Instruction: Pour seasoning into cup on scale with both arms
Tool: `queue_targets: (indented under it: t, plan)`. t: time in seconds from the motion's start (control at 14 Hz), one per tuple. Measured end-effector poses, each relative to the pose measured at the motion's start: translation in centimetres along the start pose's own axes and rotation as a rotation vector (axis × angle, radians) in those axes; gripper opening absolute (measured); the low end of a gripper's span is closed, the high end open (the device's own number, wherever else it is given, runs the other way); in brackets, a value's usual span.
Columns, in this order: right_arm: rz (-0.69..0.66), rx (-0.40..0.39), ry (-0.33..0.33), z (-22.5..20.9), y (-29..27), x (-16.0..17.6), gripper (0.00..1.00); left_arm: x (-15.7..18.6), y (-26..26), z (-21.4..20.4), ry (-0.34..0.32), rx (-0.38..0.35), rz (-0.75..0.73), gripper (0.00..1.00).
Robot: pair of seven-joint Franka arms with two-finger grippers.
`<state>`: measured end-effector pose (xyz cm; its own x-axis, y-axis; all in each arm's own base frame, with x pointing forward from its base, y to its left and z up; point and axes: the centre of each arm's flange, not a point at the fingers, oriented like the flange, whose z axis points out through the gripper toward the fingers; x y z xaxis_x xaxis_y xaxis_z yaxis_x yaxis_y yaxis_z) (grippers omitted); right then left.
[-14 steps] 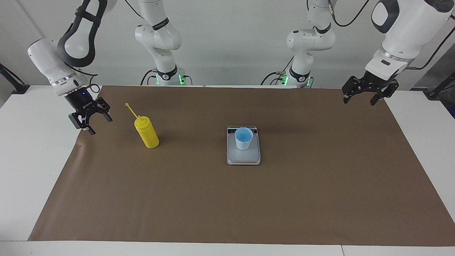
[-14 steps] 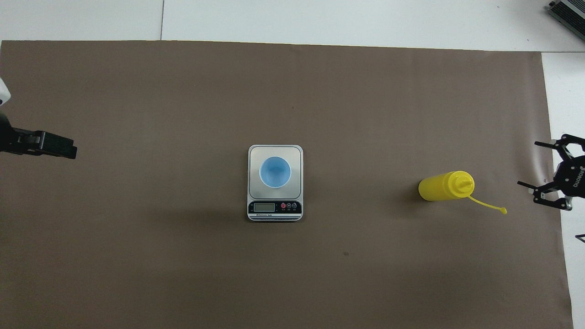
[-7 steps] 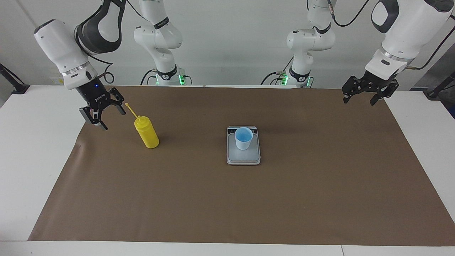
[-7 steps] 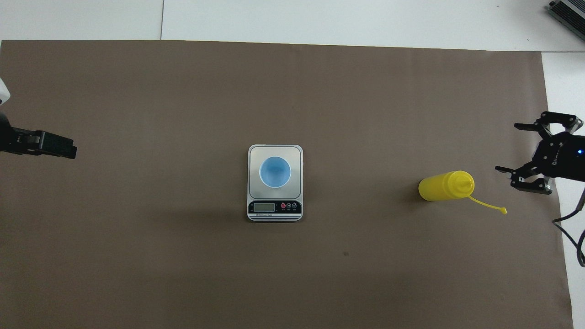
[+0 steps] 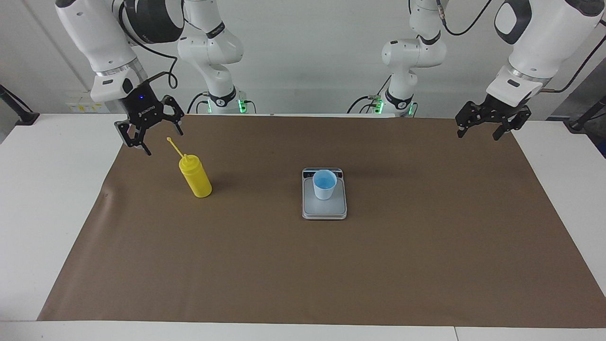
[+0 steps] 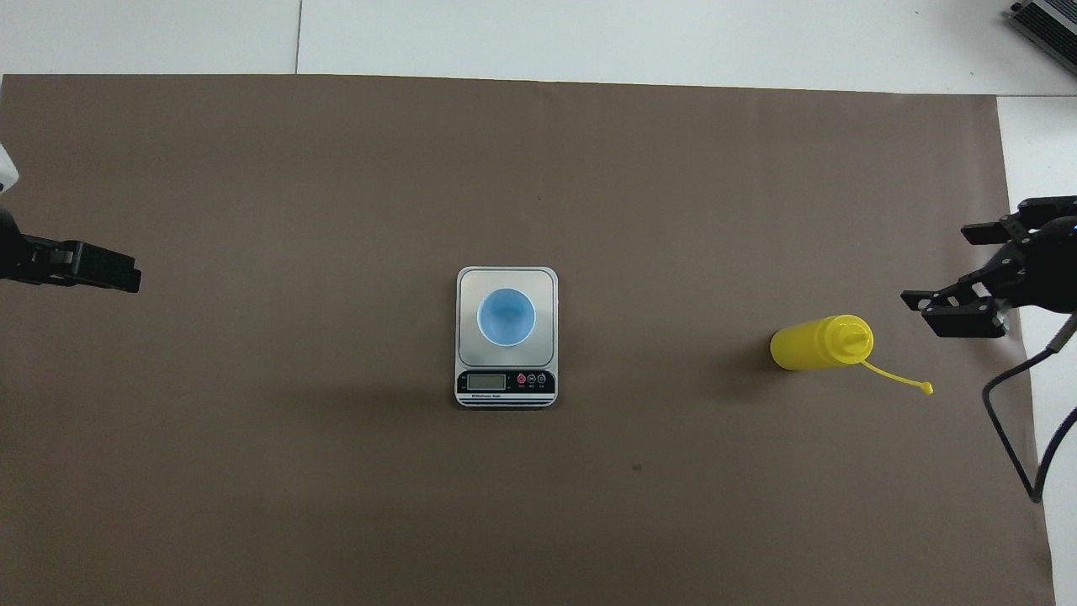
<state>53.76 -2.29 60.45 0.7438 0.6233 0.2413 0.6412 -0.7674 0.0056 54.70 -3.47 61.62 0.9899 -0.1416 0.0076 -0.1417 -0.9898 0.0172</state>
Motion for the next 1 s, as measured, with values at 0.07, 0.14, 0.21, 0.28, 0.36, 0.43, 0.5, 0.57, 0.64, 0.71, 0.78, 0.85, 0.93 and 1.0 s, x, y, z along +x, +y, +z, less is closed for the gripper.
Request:
queue_targets:
  t: [0.07, 0.14, 0.21, 0.28, 0.36, 0.43, 0.5, 0.57, 0.64, 0.71, 0.78, 0.85, 0.93, 1.0]
  plan:
    - [0.086, -0.012, -0.023, -0.9, 0.0, 0.4, 1.00, 0.0, 0.0, 0.0, 0.000, 0.000, 0.000, 1.00]
    - [0.170, -0.033, -0.046, -1.5, 0.0, 0.9, 1.00, 0.0, 0.0, 0.0, 0.000, 0.000, 0.000, 1.00]
    - [0.269, -0.057, -0.064, -1.9, -0.2, 1.6, 1.00, 0.0, 0.0, 0.0, 0.000, 0.000, 0.000, 1.00]
    - [0.358, -0.072, -0.073, -1.9, -0.4, 2.3, 1.00, 0.0, 0.0, 0.0, 0.000, 0.000, 0.000, 1.00]
    - [0.432, -0.078, -0.075, -2.0, -0.6, 2.7, 1.00, 0.0, 0.0, 0.0, 0.000, 0.000, 0.000, 1.00]
    - [0.494, -0.081, -0.078, -2.3, -0.6, 2.9, 1.00, 0.0, 0.0, 0.0, 0.000, 0.000, 0.000, 1.00]
    - [0.540, -0.083, -0.082, -2.7, -0.4, 2.9, 1.00, 0.0, 0.0, 0.0, 0.000, 0.000, 0.000, 1.00]
    - [0.564, -0.085, -0.082, -3.0, -0.2, 2.9, 1.00, 0.0, 0.0, 0.0, 0.000, 0.000, 0.000, 1.00]
    - [0.574, -0.087, -0.079, -3.2, 0.0, 3.0, 1.00, 0.0, 0.0, 0.0, 0.000, 0.000, 0.000, 1.00]
    - [0.579, -0.091, -0.078, -3.2, 0.2, 3.1, 1.00, 0.0, 0.0, 0.0, 0.000, 0.000, 0.000, 1.00]
    - [0.582, -0.097, -0.079, -3.2, 0.5, 3.3, 1.00, 0.0, 0.0, 0.0, 0.000, 0.000, 0.000, 1.00]
    - [0.586, -0.099, -0.086, -3.2, 0.8, 3.6, 1.00, 0.0, 0.0, 0.0, 0.000, 0.000, 0.000, 1.00]
    - [0.592, -0.101, -0.098, -3.2, 1.1, 3.8, 1.00, 0.0, 0.0, 0.0, 0.000, 0.000, 0.000, 1.00]
    - [0.604, -0.104, -0.108, -3.2, 1.7, 4.1, 1.00, 0.0, 0.0, 0.0, 0.000, 0.000, 0.000, 1.00]
